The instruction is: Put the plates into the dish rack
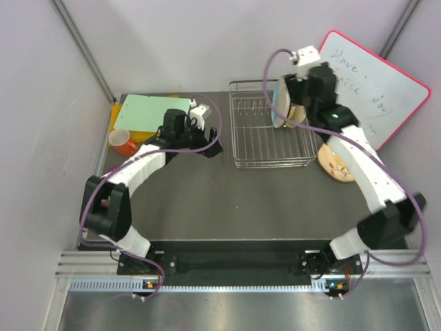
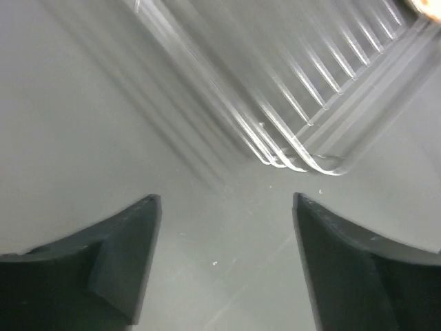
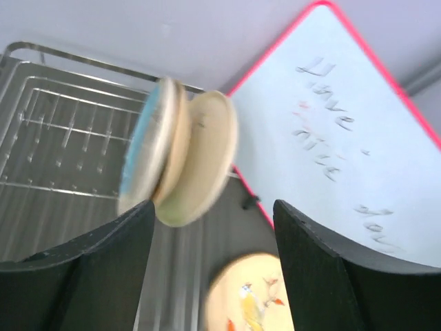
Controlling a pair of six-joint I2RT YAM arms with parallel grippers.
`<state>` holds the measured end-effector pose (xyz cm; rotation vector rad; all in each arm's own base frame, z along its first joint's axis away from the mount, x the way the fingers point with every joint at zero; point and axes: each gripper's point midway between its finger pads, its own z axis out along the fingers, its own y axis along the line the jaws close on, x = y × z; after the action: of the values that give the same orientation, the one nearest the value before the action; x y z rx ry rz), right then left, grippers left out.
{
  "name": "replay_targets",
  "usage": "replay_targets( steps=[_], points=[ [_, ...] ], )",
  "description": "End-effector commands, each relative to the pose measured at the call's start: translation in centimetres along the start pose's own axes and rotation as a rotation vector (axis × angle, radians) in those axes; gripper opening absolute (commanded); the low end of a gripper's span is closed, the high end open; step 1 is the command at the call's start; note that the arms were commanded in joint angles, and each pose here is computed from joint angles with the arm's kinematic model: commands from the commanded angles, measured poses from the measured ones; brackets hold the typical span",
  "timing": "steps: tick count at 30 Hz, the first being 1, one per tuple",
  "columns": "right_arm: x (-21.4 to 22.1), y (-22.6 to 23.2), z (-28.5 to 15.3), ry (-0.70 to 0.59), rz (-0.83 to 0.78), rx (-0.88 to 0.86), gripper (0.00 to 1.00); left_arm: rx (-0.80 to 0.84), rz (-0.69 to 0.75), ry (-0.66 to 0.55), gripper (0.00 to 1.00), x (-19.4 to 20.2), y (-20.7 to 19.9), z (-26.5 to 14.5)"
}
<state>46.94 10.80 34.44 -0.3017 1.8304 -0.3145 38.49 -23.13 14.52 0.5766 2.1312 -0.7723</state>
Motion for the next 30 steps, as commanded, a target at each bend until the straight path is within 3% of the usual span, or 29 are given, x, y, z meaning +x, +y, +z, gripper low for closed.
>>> replay_targets(
  steps=[1,3,4,6,8,10,11,12,15,20,30],
  points=[
    [3.5,-8.7,-4.9,-0.020,-0.104,0.059,0.72,0.103,0.272,-0.204,0.99,-7.5,-5.1,-6.6],
    [8.9,-8.9,-5.3,0.075,-0.168,-0.024,0.73,0.163,0.297,-0.257,0.99,-8.1,-7.0,-7.5],
    [10.5,-11.1,-6.5,0.103,-0.224,-0.010,0.73,0.185,0.317,-0.278,0.99,-8.5,-8.3,-8.1],
    [16.0,-8.5,-7.4,0.199,-0.305,-0.183,0.71,0.189,0.302,-0.278,0.99,-8.2,-9.3,-8.0],
    [21.0,-8.9,-8.7,0.282,-0.401,-0.200,0.69,0.191,0.222,-0.264,0.99,-7.8,-9.5,-7.8],
    [21.8,-8.2,-9.5,0.219,-0.488,-0.229,0.68,0.183,0.184,-0.239,0.99,-7.1,-9.1,-7.2],
    [24.3,-7.1,-9.8,0.240,-0.507,-0.261,0.68,0.170,0.159,-0.228,0.99,-6.7,-8.8,-7.0],
    [23.7,-7.0,-10.0,0.180,-0.521,-0.241,0.67,0.147,0.147,-0.224,0.99,-6.6,-8.3,-6.8],
    [25.6,-6.2,-10.3,0.164,-0.536,-0.240,0.67,0.116,0.119,-0.216,0.99,-6.2,-7.6,-6.6],
    [29.8,-4.9,-10.0,0.242,-0.531,-0.266,0.64,0.097,0.119,-0.201,0.99,-6.1,-7.2,-6.9],
    [32.6,-5.5,-5.0,0.308,-0.500,-0.182,0.59,0.062,0.127,-0.177,0.99,-5.7,-5.7,-6.9]
  ],
)
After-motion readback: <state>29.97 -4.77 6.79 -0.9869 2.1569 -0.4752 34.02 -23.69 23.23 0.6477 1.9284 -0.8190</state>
